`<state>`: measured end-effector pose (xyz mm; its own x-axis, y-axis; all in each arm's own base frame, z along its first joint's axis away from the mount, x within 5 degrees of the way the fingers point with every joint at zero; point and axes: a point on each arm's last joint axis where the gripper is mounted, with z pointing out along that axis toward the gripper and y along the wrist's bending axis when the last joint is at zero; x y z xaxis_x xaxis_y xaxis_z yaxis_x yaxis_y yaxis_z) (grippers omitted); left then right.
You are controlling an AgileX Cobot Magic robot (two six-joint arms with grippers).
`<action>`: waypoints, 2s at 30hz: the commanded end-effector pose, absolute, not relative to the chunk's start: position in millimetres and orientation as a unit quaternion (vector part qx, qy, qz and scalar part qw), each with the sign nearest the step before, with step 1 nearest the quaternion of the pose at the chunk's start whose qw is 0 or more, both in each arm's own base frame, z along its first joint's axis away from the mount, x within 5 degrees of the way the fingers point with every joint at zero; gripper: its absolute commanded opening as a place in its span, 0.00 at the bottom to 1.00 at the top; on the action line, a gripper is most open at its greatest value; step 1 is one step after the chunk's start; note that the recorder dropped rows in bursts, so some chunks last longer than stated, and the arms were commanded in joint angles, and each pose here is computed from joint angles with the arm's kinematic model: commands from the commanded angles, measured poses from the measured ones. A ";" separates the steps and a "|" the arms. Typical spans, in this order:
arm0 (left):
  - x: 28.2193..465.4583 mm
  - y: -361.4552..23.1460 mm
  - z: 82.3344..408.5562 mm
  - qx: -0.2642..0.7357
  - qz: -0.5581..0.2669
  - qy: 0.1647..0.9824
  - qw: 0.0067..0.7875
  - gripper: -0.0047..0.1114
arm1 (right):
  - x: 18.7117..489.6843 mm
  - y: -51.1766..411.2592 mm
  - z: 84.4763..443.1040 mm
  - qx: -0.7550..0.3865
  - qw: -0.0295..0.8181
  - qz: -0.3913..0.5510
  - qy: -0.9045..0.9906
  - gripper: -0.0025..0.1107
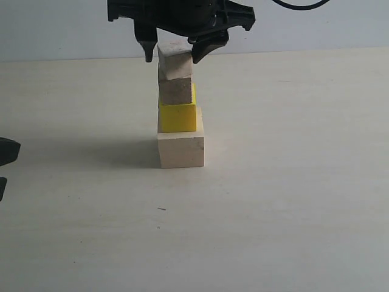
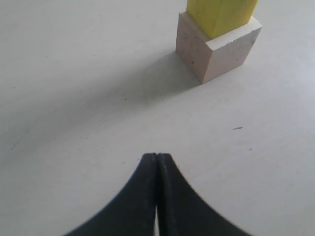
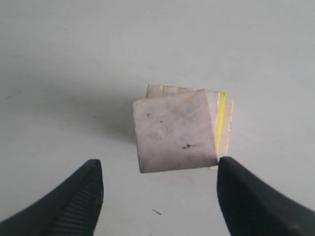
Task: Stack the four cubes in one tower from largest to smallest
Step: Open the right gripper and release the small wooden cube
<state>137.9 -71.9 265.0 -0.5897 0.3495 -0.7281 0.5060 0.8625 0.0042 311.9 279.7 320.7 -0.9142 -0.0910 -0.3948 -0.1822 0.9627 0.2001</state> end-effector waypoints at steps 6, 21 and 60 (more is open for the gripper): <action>136.7 -70.8 266.4 0.234 -0.106 0.884 0.389 0.04 | 309.3 279.0 327.4 -0.078 0.198 0.125 0.969 0.58; 132.2 -68.7 271.5 0.233 -0.109 0.878 0.405 0.04 | 307.2 281.3 327.3 -0.084 0.188 0.138 0.969 0.58; 131.7 -68.4 271.7 0.236 -0.107 0.877 0.405 0.04 | 293.5 269.0 343.9 -0.217 0.187 0.102 0.953 0.54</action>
